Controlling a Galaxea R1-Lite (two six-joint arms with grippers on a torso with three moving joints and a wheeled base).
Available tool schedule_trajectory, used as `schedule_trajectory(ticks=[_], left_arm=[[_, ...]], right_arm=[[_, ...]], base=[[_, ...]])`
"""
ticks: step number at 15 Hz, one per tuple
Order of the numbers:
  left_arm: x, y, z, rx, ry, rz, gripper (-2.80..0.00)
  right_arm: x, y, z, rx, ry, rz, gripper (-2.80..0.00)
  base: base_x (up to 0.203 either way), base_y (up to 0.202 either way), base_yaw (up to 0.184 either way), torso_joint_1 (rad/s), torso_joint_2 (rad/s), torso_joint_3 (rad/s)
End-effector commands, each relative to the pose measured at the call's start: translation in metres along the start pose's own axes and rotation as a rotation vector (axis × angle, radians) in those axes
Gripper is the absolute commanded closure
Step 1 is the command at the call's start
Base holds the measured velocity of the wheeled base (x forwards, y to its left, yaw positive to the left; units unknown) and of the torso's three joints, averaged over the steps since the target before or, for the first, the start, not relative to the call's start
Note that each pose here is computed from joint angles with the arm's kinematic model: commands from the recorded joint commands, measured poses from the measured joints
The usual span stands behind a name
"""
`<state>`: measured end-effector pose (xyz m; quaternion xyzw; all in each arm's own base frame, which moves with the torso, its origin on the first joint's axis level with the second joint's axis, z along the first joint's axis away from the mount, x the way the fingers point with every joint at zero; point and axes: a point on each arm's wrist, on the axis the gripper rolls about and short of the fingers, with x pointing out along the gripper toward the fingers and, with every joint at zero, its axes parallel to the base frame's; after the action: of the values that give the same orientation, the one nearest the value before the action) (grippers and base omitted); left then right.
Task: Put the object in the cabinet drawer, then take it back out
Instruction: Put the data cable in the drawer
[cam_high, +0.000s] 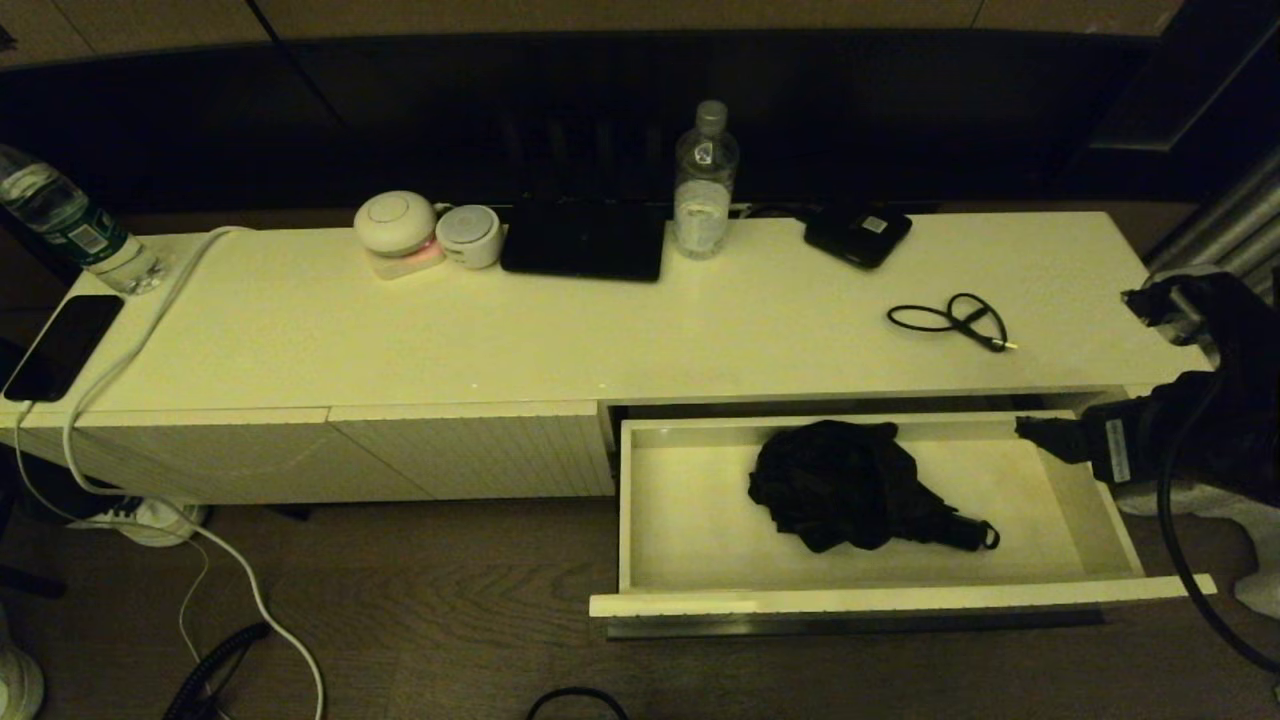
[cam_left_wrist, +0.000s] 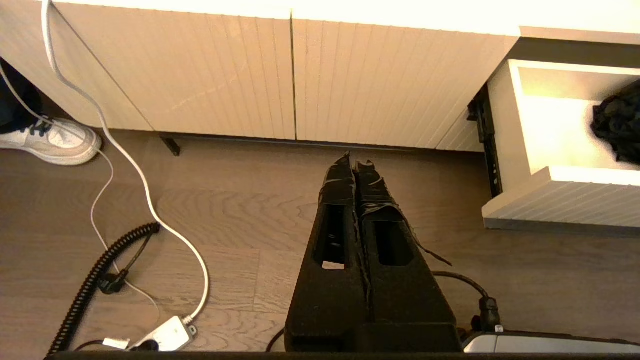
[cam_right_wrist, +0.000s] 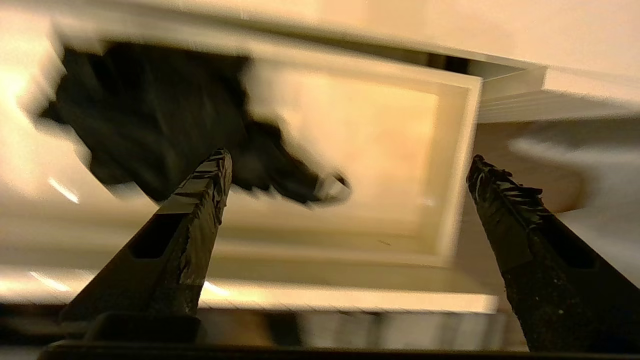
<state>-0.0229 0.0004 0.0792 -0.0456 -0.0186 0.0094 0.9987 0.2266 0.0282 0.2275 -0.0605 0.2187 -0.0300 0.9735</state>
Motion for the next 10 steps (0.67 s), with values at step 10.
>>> schedule_trajectory(ticks=[10], left_arm=[[0.0, 0.0, 0.0, -0.001, -0.002, 0.001, 0.0]], right_arm=[[0.112, -0.003, -0.006, 0.094, -0.15, 0.048, -2.8]], base=[[0.0, 0.0, 0.0, 0.0, 0.0, 0.0]])
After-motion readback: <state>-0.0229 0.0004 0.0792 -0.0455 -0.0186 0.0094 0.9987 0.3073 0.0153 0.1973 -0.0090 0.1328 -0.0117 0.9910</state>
